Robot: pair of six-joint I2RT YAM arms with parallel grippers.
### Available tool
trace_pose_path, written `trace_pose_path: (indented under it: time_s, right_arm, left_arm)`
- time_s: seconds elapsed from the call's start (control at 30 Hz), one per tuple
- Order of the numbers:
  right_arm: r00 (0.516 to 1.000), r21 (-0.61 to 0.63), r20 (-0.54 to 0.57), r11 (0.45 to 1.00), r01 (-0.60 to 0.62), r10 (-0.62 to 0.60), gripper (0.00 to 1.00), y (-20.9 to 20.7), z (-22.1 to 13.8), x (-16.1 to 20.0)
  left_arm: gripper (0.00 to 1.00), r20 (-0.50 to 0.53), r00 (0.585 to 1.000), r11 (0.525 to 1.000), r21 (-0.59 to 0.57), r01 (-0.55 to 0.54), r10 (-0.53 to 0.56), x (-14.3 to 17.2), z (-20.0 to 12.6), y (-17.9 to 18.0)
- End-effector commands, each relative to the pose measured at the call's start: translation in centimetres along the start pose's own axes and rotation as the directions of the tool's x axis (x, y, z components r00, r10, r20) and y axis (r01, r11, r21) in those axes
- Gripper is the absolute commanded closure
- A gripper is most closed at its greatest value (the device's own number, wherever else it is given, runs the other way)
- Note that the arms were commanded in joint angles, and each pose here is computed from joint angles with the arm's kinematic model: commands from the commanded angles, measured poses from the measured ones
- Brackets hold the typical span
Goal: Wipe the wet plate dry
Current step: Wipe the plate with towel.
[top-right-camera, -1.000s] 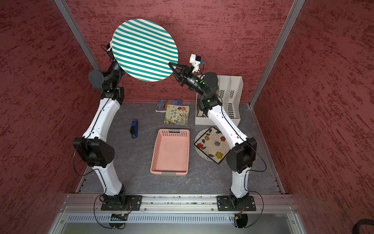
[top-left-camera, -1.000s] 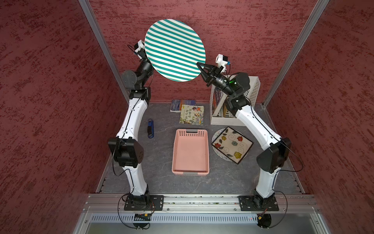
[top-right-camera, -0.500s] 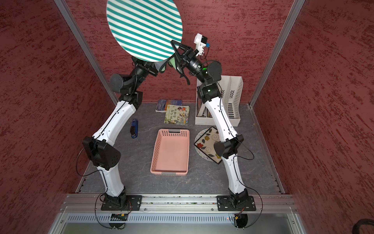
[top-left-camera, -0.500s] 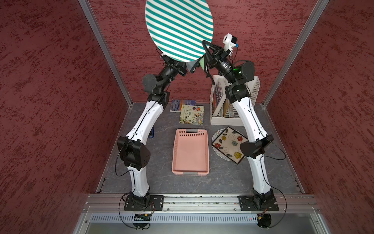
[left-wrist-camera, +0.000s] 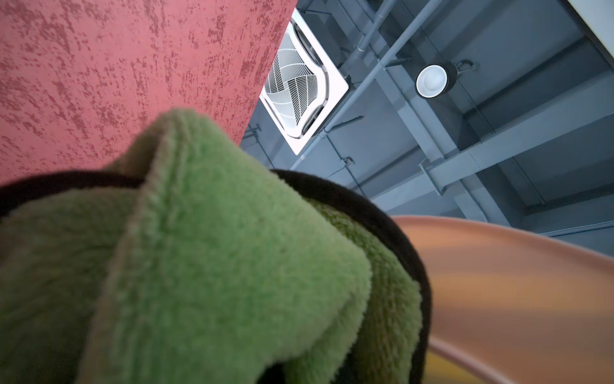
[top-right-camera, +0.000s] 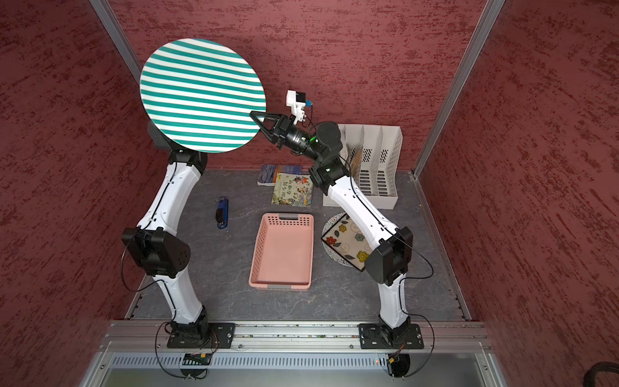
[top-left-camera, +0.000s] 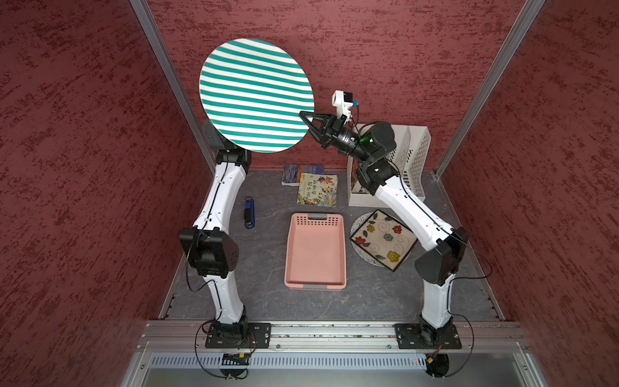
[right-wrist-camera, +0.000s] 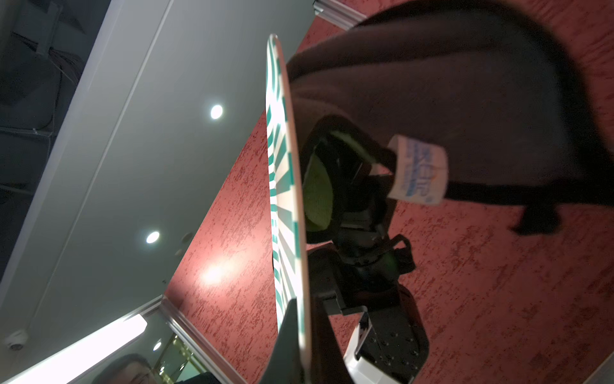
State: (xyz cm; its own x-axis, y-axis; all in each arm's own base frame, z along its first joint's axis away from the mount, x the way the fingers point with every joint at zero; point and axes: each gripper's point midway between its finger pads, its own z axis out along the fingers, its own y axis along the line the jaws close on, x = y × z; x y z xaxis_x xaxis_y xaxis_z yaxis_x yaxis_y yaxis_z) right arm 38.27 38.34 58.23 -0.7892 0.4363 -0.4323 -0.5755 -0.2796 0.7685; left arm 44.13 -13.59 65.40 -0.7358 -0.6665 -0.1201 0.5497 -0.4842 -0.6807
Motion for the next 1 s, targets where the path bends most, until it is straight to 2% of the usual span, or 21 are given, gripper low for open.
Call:
trace_pose_path:
  time_s: [0.0, 0.1, 0.2, 0.27, 0.33, 0.4, 0.47, 0.5, 0.53, 0.6, 0.63, 0.7, 0.77, 0.87, 0.9, 0.97]
  right_arm:
    - [0.994, -0.014, 0.089, 0.998, 0.062, -0.061, 1.00, 0.3, 0.5, -3.2]
    - [0.961, 0.019, 0.235, 0.989, 0.149, -0.149, 1.00, 1.6, -0.4, -8.5]
    - [0.907, 0.057, 0.386, 0.986, 0.159, -0.168, 1.00, 1.8, -4.0, -14.6]
    - [0.883, 0.086, 0.432, 0.983, 0.165, -0.186, 1.00, 2.4, -6.3, -17.2]
    - [0.869, 0.172, 0.426, 0.966, 0.195, -0.251, 1.00, 2.7, -7.7, -18.0]
    - [0.854, 0.296, 0.393, 0.926, 0.233, -0.340, 1.00, 2.6, -8.8, -17.6]
    - [0.841, 0.406, 0.372, 0.883, 0.234, -0.394, 1.00, 2.2, -10.2, -16.8]
    - [0.838, 0.453, 0.362, 0.863, 0.225, -0.409, 1.00, 1.7, -10.9, -16.3]
    - [0.838, 0.494, 0.349, 0.842, 0.215, -0.419, 1.00, 0.8, -11.6, -15.6]
    - [0.843, 0.537, 0.325, 0.818, 0.209, -0.429, 1.00, -0.1, -12.2, -14.1]
    - [0.847, 0.548, 0.310, 0.809, 0.212, -0.432, 1.00, -0.4, -12.2, -13.3]
    - [0.855, 0.554, 0.281, 0.801, 0.227, -0.436, 1.00, -0.5, -11.7, -11.7]
    - [0.859, 0.547, 0.260, 0.800, 0.245, -0.441, 1.00, -0.5, -10.8, -10.7]
    - [0.858, 0.514, 0.244, 0.810, 0.281, -0.452, 1.00, 0.2, -8.9, -9.5]
    - [0.858, 0.501, 0.242, 0.816, 0.289, -0.452, 1.00, 0.4, -8.3, -9.2]
    - [0.864, 0.470, 0.242, 0.832, 0.294, -0.442, 1.00, 0.9, -7.1, -8.9]
  left_arm:
    - [1.00, -0.125, 0.991, 0.993, 0.116, -0.032, 0.047, 5.6, 1.6, -4.4]
    - [1.00, -0.185, 0.982, 0.993, 0.120, 0.000, 0.022, 8.4, 2.1, -3.9]
    - [1.00, -0.214, 0.977, 0.993, 0.114, 0.000, 0.025, 9.9, 1.8, -4.1]
    - [1.00, -0.219, 0.975, 0.993, 0.118, -0.021, 0.047, 10.1, 1.3, -4.7]
    - [1.00, -0.217, 0.972, 0.991, 0.118, -0.063, 0.088, 9.9, 0.7, -5.6]
    - [1.00, -0.209, 0.965, 0.986, 0.086, -0.146, 0.161, 9.2, -0.1, -6.0]
    - [1.00, -0.222, 0.939, 0.963, 0.007, -0.269, 0.264, 8.7, -0.8, -5.6]
    - [1.00, -0.233, 0.919, 0.937, -0.065, -0.342, 0.319, 8.3, -1.2, -4.4]
    - [1.00, -0.247, 0.903, 0.903, -0.163, -0.397, 0.352, 8.0, -1.7, -3.0]
    - [1.00, -0.301, 0.845, 0.786, -0.323, -0.527, 0.443, 7.9, -3.0, 0.0]
    - [1.00, -0.341, 0.807, 0.699, -0.406, -0.589, 0.483, 7.8, -3.8, 1.9]
    - [1.00, -0.452, 0.693, 0.500, -0.482, -0.720, 0.562, 7.8, -4.9, 5.1]
    - [1.00, -0.538, 0.640, 0.361, -0.538, -0.762, 0.549, 7.8, -6.2, 8.7]
    - [1.00, -0.622, 0.606, 0.232, -0.578, -0.783, 0.496, 7.8, -7.9, 13.3]
    - [1.00, -0.647, 0.590, 0.205, -0.572, -0.794, 0.484, 8.0, -8.1, 14.2]
    - [1.00, -0.688, 0.574, 0.200, -0.548, -0.812, 0.444, 8.8, -8.3, 16.1]
